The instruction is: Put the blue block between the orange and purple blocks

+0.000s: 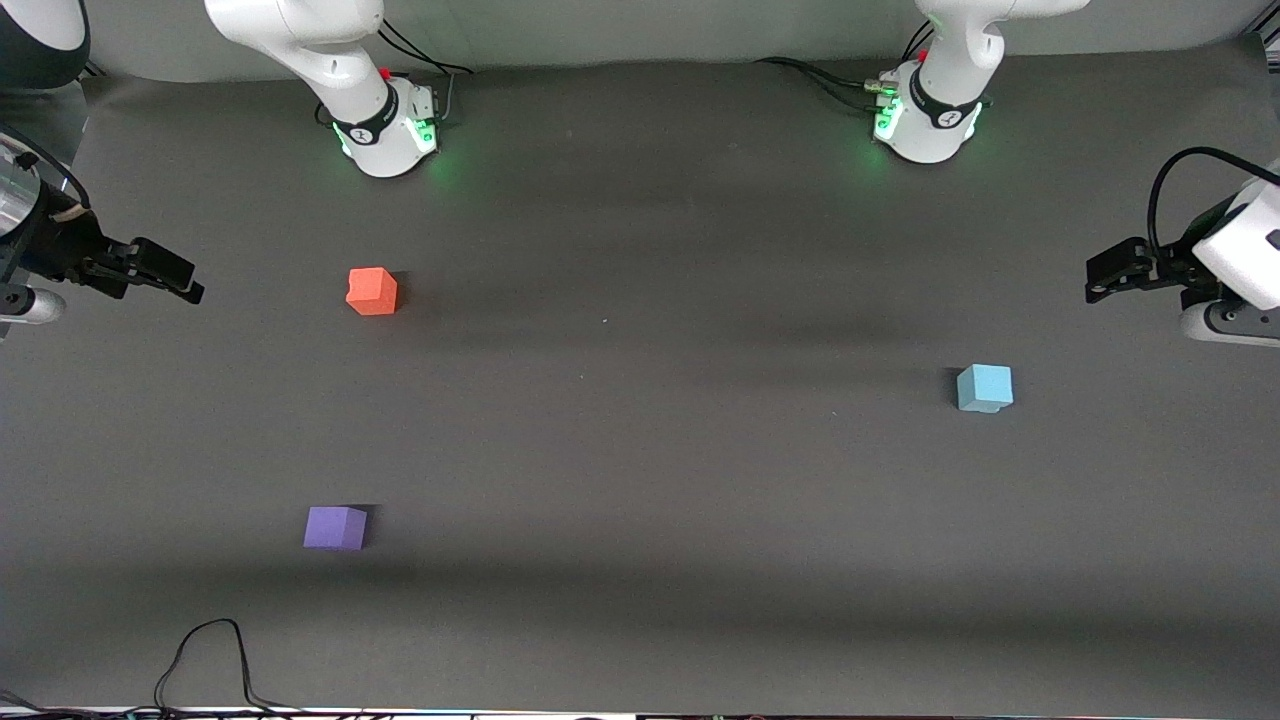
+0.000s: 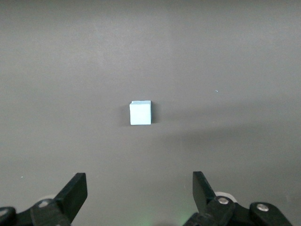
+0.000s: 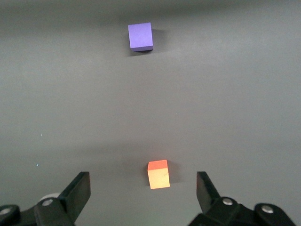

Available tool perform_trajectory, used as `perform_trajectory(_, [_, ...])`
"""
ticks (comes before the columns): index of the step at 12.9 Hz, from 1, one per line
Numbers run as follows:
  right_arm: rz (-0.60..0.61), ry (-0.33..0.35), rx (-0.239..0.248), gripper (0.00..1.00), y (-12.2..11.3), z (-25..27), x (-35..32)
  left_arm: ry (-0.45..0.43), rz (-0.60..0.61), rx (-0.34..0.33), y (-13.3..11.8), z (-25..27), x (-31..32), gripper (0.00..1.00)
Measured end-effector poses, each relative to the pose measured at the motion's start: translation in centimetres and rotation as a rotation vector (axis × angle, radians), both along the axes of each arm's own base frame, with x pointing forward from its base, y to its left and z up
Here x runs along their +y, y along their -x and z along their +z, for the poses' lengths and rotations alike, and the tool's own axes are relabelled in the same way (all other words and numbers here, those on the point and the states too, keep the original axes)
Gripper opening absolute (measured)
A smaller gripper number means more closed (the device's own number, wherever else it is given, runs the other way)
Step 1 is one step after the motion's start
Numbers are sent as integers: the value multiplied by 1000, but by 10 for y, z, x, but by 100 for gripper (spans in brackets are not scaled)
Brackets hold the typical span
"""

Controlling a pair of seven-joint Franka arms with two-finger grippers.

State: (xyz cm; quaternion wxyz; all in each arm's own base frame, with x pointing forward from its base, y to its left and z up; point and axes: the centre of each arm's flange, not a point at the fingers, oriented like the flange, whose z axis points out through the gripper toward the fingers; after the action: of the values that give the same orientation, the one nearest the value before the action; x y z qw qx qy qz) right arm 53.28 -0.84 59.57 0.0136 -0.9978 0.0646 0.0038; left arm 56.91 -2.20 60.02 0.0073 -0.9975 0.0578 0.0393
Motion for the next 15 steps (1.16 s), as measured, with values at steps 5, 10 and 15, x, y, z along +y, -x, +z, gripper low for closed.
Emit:
perform_trajectory(5, [-3,0,2,100,0,-1,-2,-1,6,20,2,-2,0,100])
perform_trajectory(10, [-7,0,15,100,0,-8,-4,1,14,50,9,-13,18,100])
perform_trajectory(15, [-6,0,20,100,-1,-10,-3,2,14,25,29,-70,28,100])
